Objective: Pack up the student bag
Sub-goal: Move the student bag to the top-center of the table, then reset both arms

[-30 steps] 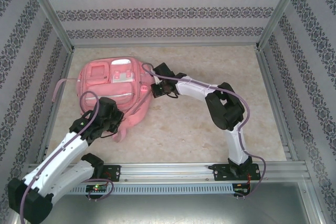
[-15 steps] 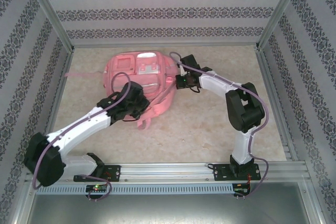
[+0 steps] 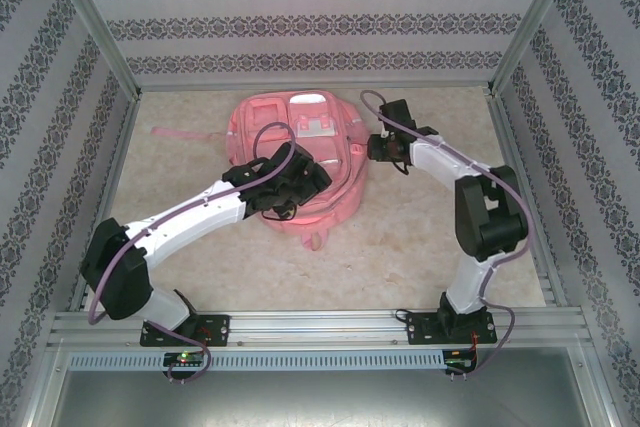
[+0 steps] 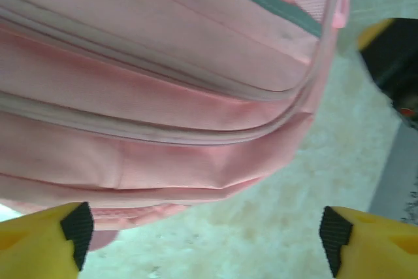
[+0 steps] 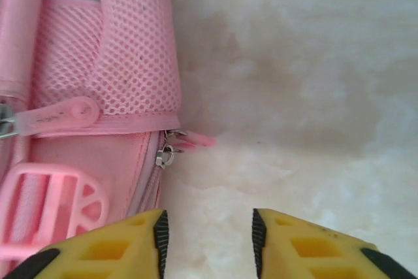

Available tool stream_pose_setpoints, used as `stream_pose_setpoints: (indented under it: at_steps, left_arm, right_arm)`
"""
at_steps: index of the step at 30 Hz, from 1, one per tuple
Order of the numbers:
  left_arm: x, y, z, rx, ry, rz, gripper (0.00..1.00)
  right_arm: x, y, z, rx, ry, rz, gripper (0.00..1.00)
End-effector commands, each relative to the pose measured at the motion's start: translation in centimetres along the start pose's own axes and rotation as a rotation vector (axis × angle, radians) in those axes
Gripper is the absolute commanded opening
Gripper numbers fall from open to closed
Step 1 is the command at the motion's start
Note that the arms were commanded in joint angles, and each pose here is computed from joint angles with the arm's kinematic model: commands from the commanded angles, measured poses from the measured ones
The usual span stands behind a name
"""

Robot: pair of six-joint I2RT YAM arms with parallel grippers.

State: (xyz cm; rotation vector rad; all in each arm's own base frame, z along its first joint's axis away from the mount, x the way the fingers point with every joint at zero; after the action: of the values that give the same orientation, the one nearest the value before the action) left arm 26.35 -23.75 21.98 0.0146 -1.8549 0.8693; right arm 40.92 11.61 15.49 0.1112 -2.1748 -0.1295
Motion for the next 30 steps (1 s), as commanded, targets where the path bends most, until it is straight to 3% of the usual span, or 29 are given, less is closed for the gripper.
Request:
stream_pose_setpoints:
  at_steps: [1, 3, 9, 11, 15, 17, 22, 25, 30]
  left_arm:
    - [2.6, 3.3, -1.4, -0.07, -0.079, -0.166, 0.95]
    - [4.2, 5.0, -2.5, -0.084, -0.133, -0.225, 0.95]
    - [9.7, 11.4, -7.6, -0.093, -0.413, -0.363, 0.95]
    - [11.3, 13.9, -9.5, -0.105, -0.565, -0.431, 0.97]
    - [12.6, 17.9, -11.7, -0.145, -0.812, -0.58, 1.0]
    - [11.9, 19.1, -12.6, -0.201, -0.881, -0.628, 1.0]
    - [8.0, 21.2, -14.8, -0.277, -0.914, -0.665, 1.0]
    - [4.6, 21.8, -16.3, -0.376, -0.822, -0.653, 1.0]
    - [0.3, 22.2, -18.1, -0.49, -0.788, -0.654, 1.0]
  right_arm:
    - [2.9, -0.3, -0.9, -0.018, -0.102, 0.01, 0.42]
    - [4.1, -0.6, -0.4, -0.029, -0.122, 0.01, 0.43]
    - [8.8, -2.6, 1.7, -0.032, -0.233, 0.094, 0.59]
    - [10.6, -3.9, 2.5, -0.045, -0.282, 0.157, 0.68]
    - [12.9, -6.2, 3.9, -0.094, -0.365, 0.187, 0.98]
    - [13.4, -7.3, 4.7, -0.11, -0.443, 0.182, 0.98]
    - [12.5, -8.9, 7.7, -0.017, -0.628, 0.251, 0.98]
    - [11.2, -10.5, 8.9, -0.034, -0.608, 0.324, 0.98]
    - [8.5, -12.1, 8.5, -0.101, -0.632, 0.355, 0.98]
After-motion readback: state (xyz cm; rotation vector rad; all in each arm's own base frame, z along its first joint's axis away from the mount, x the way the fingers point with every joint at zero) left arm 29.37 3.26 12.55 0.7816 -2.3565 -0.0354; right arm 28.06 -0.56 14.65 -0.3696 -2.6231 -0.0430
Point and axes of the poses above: each hand's point on the last joint's axis, 136 mm out from that joint toward the fingers, its own x axis back along the fingers, its own y axis along the line the jaws close on, z = x × y, the point moved 7 cm from there along x, back along the fingers
